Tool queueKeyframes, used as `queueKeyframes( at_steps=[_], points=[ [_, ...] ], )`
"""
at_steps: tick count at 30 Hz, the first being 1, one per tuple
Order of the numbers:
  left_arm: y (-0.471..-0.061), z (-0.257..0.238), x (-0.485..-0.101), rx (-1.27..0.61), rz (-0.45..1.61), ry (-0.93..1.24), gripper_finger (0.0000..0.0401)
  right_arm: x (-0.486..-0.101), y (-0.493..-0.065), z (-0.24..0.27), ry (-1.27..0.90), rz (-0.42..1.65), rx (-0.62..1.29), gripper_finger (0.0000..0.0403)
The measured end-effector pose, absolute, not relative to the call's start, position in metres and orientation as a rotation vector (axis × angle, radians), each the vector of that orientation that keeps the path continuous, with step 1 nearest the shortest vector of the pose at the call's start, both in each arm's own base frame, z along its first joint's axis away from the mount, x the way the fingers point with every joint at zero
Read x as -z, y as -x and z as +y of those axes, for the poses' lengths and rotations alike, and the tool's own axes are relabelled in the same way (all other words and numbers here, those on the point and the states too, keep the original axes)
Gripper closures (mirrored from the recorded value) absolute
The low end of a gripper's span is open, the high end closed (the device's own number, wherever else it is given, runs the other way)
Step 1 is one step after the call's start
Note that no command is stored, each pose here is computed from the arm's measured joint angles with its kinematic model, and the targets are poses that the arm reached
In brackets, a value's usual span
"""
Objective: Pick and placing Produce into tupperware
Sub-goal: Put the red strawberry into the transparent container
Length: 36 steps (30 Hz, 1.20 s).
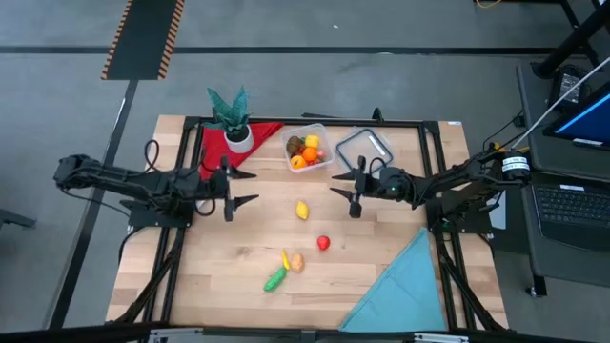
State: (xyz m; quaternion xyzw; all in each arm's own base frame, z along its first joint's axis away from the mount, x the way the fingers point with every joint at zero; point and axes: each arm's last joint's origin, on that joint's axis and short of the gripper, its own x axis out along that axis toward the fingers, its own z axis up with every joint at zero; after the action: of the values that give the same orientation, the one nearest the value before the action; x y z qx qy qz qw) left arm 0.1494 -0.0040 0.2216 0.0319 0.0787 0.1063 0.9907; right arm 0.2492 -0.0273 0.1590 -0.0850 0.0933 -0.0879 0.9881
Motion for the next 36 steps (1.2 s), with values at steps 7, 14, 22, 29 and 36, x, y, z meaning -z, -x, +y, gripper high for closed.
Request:
queueKeyframes(
  at_steps=[7, 14, 22, 29, 36],
  points=[
    [-0.149, -0.014, -0.219, -0.279, 0.172, -0.084, 0.0126, -0.173, -0.262, -0.029, 0.267, 0.178, 0.168, 0.0234],
    [-0.147, -0.024, -0.217, -0.210, 0.189, -0.098, 0.0126, -0.191, -0.288, -0.024, 0.296, 0.357, 0.082, 0.0234],
    [-0.145, -0.033, -0.217, -0.149, 0.185, -0.092, 0.0123, -0.241, -0.312, 0.001, 0.385, 0.619, 0.032, 0.0234],
    [-0.143, -0.042, -0.217, -0.093, 0.185, -0.071, 0.0128, -0.269, -0.312, 0.032, 0.390, 0.697, -0.033, 0.0218],
    [-0.140, -0.050, -0.217, -0.036, 0.182, -0.062, 0.0124, -0.270, -0.302, 0.066, 0.465, 0.745, -0.035, 0.0165]
  ],
)
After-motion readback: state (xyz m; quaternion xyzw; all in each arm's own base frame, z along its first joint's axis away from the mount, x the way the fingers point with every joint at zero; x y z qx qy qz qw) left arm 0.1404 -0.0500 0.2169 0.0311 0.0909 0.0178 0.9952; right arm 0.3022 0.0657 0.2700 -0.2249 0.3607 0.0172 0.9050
